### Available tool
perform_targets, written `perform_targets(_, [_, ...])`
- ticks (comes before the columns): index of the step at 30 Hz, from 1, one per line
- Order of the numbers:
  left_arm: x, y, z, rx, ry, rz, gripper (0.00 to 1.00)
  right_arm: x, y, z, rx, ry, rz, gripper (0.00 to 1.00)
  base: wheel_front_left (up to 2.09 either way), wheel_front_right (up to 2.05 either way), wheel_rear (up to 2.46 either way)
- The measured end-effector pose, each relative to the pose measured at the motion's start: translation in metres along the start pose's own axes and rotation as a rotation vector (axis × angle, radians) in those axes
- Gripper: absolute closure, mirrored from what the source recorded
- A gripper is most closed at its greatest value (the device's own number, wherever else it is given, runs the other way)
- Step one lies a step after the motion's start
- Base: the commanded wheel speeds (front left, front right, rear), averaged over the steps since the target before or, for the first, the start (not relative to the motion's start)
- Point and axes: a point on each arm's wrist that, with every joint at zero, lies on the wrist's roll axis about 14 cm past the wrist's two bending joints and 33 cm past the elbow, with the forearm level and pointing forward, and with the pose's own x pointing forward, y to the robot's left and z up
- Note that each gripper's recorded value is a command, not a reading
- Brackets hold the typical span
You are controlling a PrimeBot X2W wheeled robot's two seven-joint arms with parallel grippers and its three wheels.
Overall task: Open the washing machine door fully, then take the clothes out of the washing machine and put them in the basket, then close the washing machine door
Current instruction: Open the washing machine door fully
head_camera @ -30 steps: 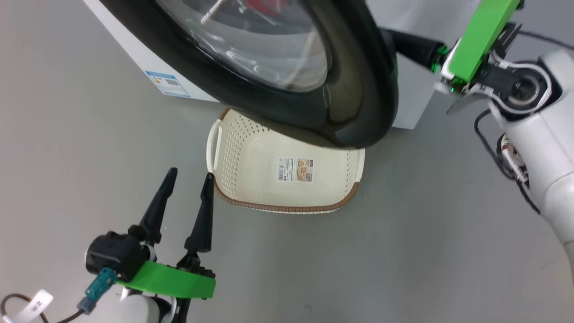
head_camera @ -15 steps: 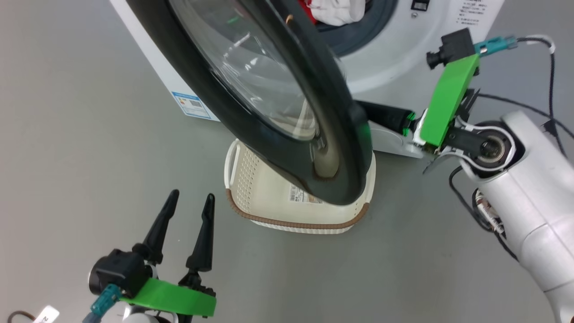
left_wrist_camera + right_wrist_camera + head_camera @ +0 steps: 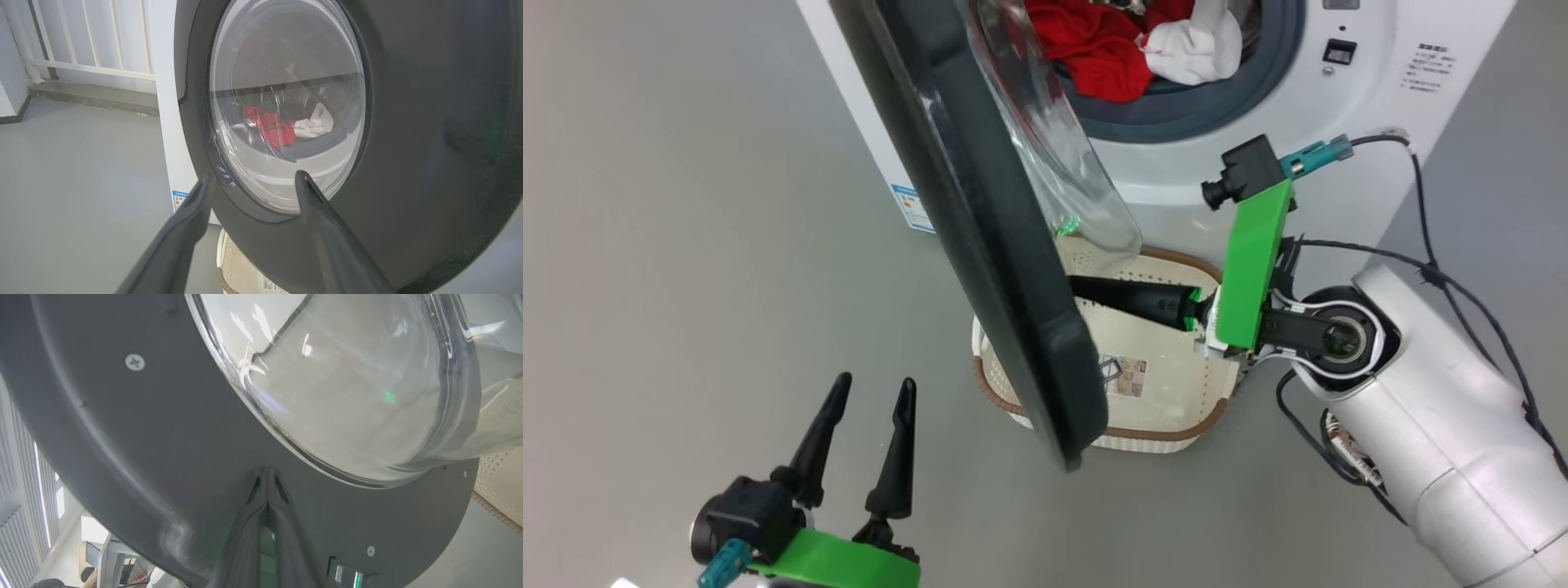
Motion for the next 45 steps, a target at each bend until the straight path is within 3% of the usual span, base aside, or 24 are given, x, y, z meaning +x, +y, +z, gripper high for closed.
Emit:
perform_targets(19, [-0.029,0.03,0.008,0.014,-0.015,0.112,0.0,0.043,0.037,-0.036,-0.015,0.129,0.106,1.0,0.0,0.0,0.0])
perform_targets(39, [-0.039,0.044,0.011,0.025,-0.018,0.168,0.0,0.062,0.052,-0.056,-0.008,0.191,0.159,1.0,0.0,0.0,0.0])
perform_targets(40, [-0.039,0.044,0.011,0.025,-0.017,0.168,0.0,0.061,0.051,-0.056,-0.008,0.19,0.159,0.98,0.0,0.0,0.0])
perform_targets(41, [-0.039,0.044,0.01,0.025,-0.016,0.168,0.0,0.061,0.051,-0.055,-0.011,0.187,0.157,0.71,0.0,0.0,0.0])
perform_targets(42, [-0.038,0.044,0.01,0.025,-0.015,0.168,0.0,0.061,0.05,-0.054,-0.019,0.18,0.151,0.28,0.0,0.0,0.0])
perform_targets(43, [-0.038,0.044,0.009,0.025,-0.014,0.168,0.0,0.061,0.048,-0.053,-0.025,0.172,0.145,0.0,0.0,0.0,0.0])
perform_targets(45, [-0.037,0.045,0.008,0.024,-0.009,0.169,0.0,0.059,0.045,-0.05,-0.036,0.153,0.13,0.0,0.0,0.0,0.0])
